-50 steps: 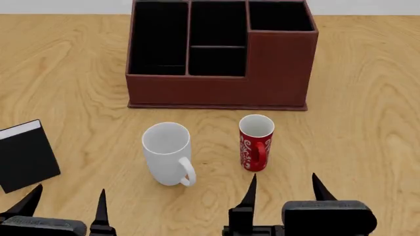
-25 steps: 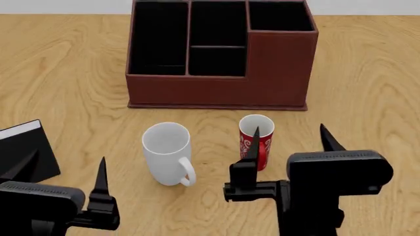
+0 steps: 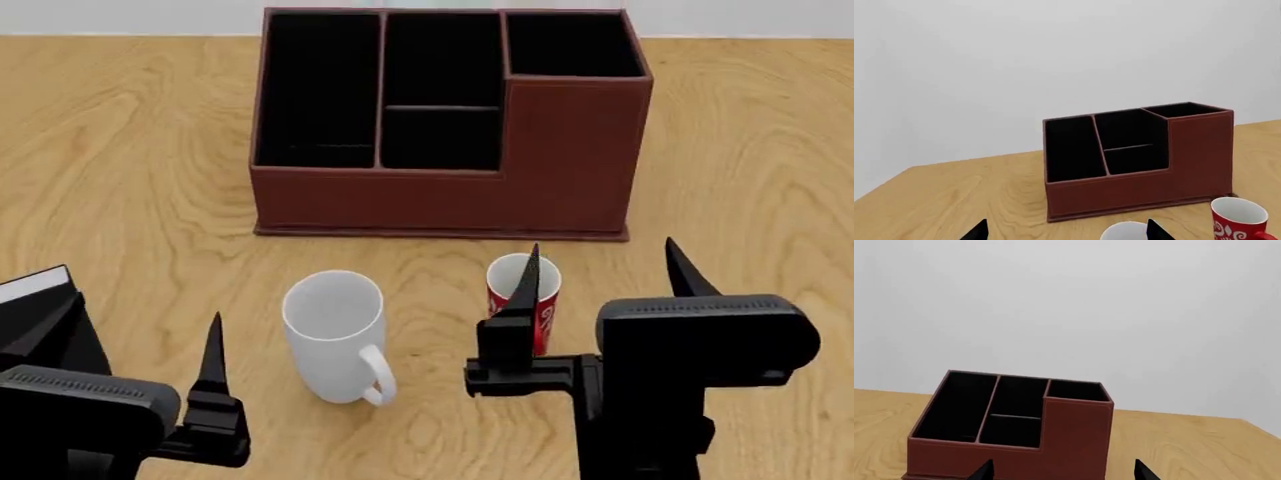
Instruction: Pick up the white mug and place it to the right of the caddy.
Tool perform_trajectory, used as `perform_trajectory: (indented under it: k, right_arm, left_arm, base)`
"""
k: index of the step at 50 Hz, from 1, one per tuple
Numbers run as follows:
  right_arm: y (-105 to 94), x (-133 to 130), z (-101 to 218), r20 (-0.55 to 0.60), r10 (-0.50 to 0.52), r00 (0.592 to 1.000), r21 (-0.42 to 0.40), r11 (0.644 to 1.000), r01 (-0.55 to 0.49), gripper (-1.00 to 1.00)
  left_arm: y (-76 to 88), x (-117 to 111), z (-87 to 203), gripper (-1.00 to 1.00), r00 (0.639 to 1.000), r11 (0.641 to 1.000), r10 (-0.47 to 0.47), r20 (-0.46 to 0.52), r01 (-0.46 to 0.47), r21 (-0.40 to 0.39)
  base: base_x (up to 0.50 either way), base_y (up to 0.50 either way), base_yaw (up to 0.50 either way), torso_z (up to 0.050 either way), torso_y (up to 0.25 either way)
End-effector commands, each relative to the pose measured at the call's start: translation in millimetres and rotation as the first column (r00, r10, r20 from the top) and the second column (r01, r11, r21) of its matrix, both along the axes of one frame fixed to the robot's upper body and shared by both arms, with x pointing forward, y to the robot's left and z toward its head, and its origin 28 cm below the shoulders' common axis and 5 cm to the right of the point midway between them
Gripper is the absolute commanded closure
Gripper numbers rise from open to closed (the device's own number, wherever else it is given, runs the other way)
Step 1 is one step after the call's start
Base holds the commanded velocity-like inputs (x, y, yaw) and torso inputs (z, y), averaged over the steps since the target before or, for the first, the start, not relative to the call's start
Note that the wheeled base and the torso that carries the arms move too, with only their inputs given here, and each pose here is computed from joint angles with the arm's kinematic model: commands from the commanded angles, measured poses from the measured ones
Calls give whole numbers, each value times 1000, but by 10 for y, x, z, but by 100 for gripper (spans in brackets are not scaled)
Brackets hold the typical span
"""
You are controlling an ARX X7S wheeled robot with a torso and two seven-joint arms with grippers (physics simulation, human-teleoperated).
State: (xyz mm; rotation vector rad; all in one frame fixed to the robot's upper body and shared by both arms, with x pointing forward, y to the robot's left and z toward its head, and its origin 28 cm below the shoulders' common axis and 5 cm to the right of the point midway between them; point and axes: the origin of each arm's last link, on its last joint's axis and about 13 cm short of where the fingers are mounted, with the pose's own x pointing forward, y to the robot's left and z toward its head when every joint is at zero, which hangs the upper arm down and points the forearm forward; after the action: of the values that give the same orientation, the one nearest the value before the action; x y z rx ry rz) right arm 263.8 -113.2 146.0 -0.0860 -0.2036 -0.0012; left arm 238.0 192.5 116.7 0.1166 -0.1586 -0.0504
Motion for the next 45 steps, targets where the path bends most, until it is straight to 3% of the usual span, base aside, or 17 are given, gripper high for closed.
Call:
perform_trajectory:
  k: [1,45]
  right_arm:
    - [-7,-4,12,7,-3,1000,-6,1000,3,-100]
    - [-11,-72,71,31,-1,1000,-20,1000,2,-100]
  left_arm:
    - [-18,-4,7,-100,1000,1000,-10,5,10,5]
    - [-10,-72,62,-100,999,1000,-7,38,6,9]
  base:
    - [258,0,0,0,0]
    - [256,-13,0,0,0]
